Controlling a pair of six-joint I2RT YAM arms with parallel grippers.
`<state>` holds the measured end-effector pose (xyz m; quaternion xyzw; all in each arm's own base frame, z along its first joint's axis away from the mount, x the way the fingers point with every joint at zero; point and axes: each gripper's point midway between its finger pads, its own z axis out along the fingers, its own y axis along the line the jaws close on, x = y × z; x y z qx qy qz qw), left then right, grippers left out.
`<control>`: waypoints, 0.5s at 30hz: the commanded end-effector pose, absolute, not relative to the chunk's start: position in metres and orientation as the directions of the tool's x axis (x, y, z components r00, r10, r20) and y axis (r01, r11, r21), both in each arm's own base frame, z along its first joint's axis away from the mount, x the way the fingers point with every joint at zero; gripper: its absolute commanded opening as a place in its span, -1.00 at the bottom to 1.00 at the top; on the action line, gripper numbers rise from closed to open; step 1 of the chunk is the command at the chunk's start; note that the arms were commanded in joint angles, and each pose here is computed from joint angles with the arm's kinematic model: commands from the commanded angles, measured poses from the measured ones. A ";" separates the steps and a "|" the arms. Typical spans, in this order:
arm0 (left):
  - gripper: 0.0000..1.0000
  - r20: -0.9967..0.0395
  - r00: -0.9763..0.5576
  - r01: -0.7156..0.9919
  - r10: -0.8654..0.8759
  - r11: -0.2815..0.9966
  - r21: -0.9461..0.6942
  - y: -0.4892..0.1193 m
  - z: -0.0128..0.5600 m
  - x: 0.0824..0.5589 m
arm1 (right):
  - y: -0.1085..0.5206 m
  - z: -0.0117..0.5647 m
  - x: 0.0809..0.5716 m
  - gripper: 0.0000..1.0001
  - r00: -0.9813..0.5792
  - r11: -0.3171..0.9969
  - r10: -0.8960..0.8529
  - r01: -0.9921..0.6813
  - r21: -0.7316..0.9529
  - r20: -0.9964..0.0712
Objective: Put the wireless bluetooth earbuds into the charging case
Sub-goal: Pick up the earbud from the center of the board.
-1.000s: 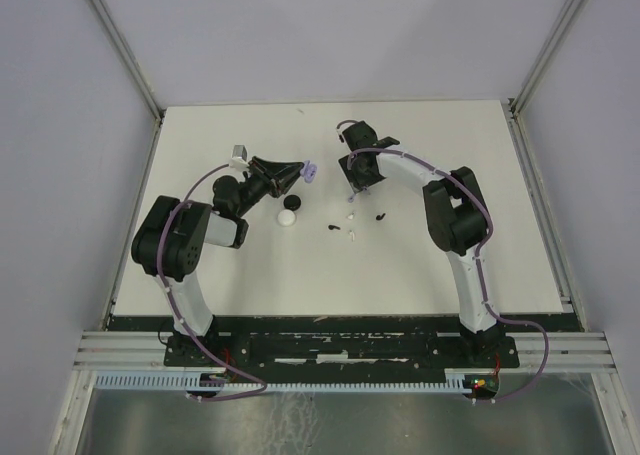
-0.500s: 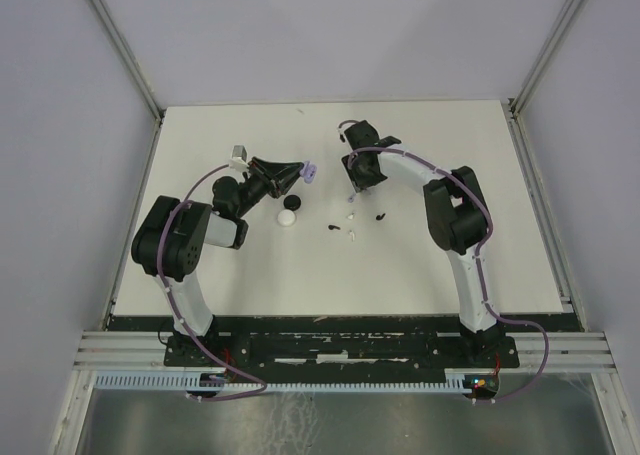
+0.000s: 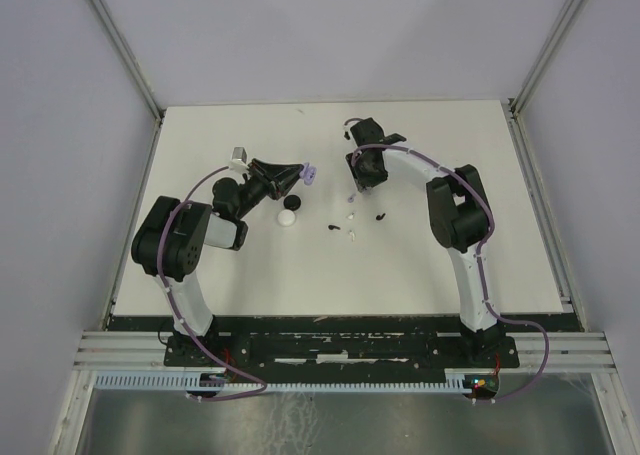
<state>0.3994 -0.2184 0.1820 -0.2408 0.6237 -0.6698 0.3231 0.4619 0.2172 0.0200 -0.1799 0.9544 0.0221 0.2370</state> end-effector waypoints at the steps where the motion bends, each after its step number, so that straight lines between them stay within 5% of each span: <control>1: -0.94 -0.095 -0.670 0.197 -0.736 -0.053 -0.979 -0.216 0.204 0.396 | 0.221 0.022 0.466 -0.08 -0.833 0.939 -0.305 -0.344 -0.001 -0.462; 15: -0.94 -0.095 -0.668 0.197 -0.738 -0.052 -0.979 -0.216 0.204 0.396 | 0.223 0.017 0.466 -0.17 -0.847 0.937 -0.292 -0.347 0.046 -0.444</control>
